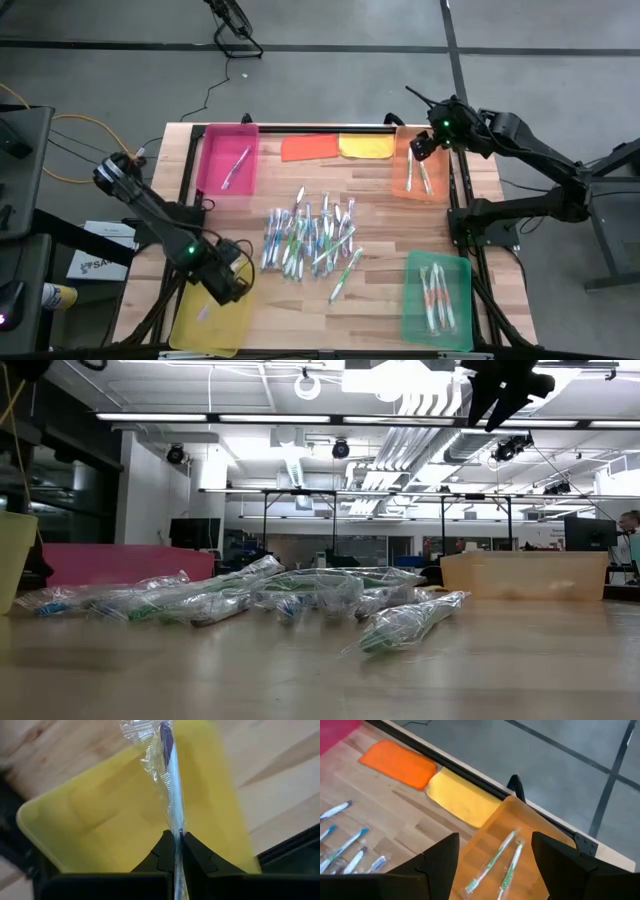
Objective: Pick & Place Toothbrushes
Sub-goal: Put the purple toothbrush into the yellow bin, then put the blue toothbrush into the red bin
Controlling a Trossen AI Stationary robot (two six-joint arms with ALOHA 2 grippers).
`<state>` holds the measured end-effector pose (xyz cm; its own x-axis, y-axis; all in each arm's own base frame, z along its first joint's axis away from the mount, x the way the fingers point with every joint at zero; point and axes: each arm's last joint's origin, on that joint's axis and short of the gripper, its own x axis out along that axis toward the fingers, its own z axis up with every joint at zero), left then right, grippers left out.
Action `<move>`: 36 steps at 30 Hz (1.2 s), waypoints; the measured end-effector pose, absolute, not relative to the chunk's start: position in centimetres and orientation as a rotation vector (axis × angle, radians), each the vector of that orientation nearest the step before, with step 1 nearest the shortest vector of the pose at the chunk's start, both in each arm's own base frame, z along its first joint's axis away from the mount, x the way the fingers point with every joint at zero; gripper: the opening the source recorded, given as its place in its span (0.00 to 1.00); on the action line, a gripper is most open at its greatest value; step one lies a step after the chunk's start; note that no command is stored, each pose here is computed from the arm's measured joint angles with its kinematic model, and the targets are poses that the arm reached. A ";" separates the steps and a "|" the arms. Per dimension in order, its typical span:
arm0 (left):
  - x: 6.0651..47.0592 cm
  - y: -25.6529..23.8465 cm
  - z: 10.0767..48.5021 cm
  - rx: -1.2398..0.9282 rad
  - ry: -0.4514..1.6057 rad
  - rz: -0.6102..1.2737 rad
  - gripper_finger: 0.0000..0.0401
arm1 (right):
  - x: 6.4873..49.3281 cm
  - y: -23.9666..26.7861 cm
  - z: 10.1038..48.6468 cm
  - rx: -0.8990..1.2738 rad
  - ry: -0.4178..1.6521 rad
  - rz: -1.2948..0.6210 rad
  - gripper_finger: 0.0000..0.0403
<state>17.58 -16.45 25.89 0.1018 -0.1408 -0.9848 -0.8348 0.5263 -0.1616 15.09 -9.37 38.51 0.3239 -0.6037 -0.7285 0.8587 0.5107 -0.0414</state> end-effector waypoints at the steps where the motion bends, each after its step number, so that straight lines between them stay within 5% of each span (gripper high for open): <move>1: 17.7 -16.6 25.6 -0.914 1.414 0.650 0.03 | 15.1 -9.4 38.5 0.386 0.757 -0.990 0.60; 15: 18.2 -16.4 25.1 -0.924 1.442 0.683 0.37 | 15.2 -9.3 38.5 0.400 0.758 -0.964 0.60; 23: 18.9 -10.8 27.4 -0.844 1.320 0.844 0.37 | 15.2 -9.3 38.5 0.400 0.758 -0.964 0.60; 36: 24.3 -0.4 23.4 -0.674 1.343 0.704 0.34 | 15.2 -9.3 38.5 0.398 0.758 -0.968 0.60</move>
<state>24.34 -0.39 23.43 0.0911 0.0647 -0.9937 -0.7802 0.6248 -0.0309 15.16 -9.33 38.54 0.3438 -0.5895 -0.7309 0.8513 0.5243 -0.0224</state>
